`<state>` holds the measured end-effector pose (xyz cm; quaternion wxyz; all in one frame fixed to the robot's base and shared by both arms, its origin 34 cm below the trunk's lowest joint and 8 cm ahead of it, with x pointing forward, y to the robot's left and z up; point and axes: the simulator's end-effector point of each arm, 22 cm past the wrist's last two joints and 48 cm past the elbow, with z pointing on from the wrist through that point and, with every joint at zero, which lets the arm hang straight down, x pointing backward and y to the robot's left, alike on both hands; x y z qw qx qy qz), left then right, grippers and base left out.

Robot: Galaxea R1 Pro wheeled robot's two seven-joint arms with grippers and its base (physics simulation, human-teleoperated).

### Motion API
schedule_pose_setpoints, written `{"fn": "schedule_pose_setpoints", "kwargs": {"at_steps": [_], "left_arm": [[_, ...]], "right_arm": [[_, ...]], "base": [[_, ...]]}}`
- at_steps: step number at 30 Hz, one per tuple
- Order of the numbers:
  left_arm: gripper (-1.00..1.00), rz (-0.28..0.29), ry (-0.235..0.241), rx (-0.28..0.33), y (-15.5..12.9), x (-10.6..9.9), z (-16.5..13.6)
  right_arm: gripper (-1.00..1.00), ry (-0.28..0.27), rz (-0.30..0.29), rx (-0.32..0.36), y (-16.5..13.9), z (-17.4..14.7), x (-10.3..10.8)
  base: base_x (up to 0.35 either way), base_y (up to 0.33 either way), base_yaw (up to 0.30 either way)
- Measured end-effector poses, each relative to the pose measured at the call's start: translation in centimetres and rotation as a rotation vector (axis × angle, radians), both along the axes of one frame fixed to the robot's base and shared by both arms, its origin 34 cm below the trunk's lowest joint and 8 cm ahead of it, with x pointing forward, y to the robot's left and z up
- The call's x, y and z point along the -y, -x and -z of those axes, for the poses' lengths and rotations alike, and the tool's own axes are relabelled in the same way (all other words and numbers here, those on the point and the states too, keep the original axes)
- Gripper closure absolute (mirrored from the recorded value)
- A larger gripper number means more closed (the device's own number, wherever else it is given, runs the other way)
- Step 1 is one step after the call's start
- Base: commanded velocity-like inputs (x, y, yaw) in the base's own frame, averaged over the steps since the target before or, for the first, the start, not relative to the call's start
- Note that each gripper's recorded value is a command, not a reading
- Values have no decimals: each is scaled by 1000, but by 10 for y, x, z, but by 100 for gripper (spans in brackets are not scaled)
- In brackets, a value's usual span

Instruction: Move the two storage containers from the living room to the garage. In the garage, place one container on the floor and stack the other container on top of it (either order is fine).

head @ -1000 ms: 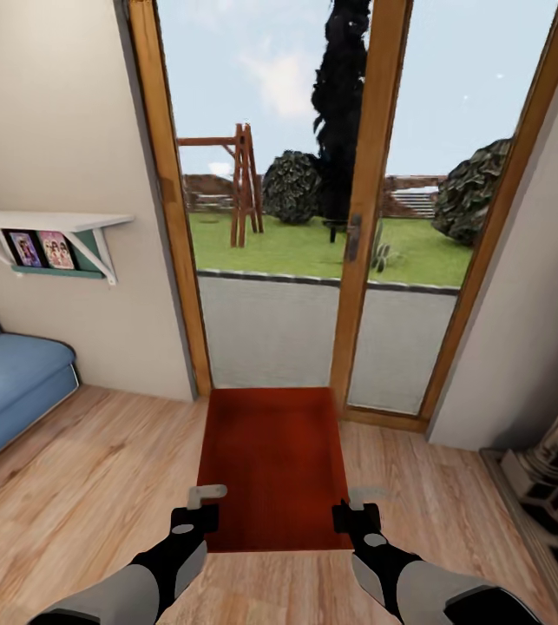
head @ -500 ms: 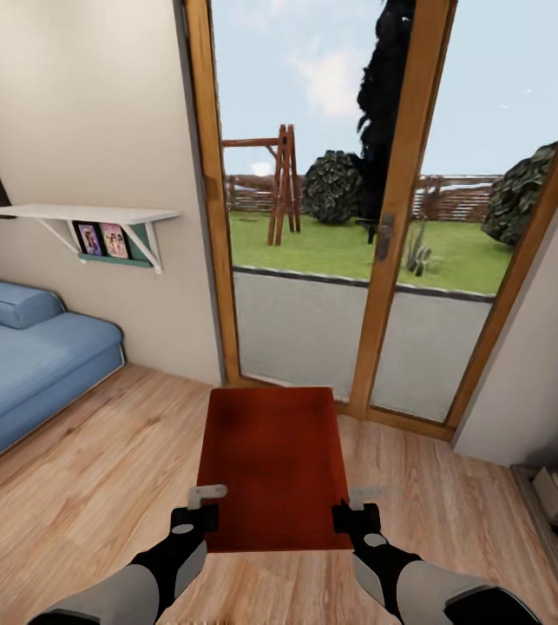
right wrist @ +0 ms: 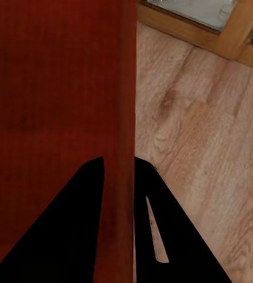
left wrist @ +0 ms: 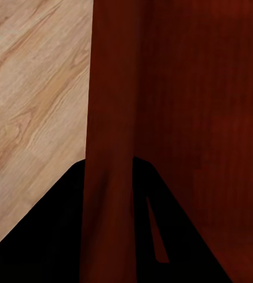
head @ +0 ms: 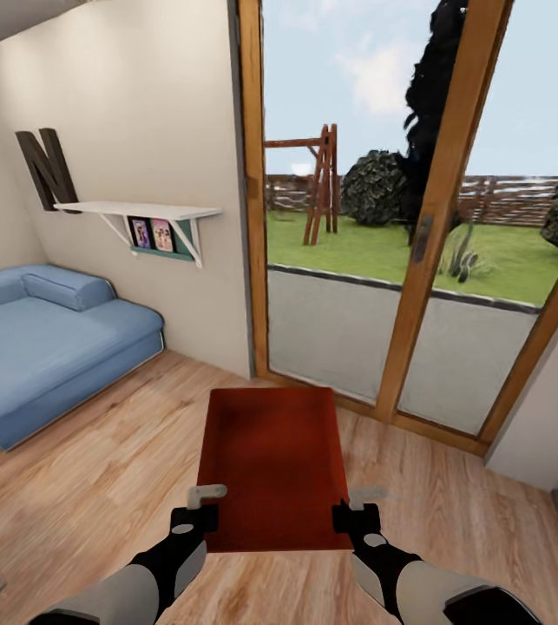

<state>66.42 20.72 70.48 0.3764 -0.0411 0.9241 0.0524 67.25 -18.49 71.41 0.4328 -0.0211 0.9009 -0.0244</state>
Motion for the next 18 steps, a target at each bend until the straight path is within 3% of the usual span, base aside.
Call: {"fn": "schedule_pose_setpoints", "kwargs": {"at_steps": [18], "left_arm": [[100, 0, 0, 0, 0, 0, 0]], "right_arm": [[100, 0, 0, 0, 0, 0, 0]], "base": [[0, 0, 280]]}}
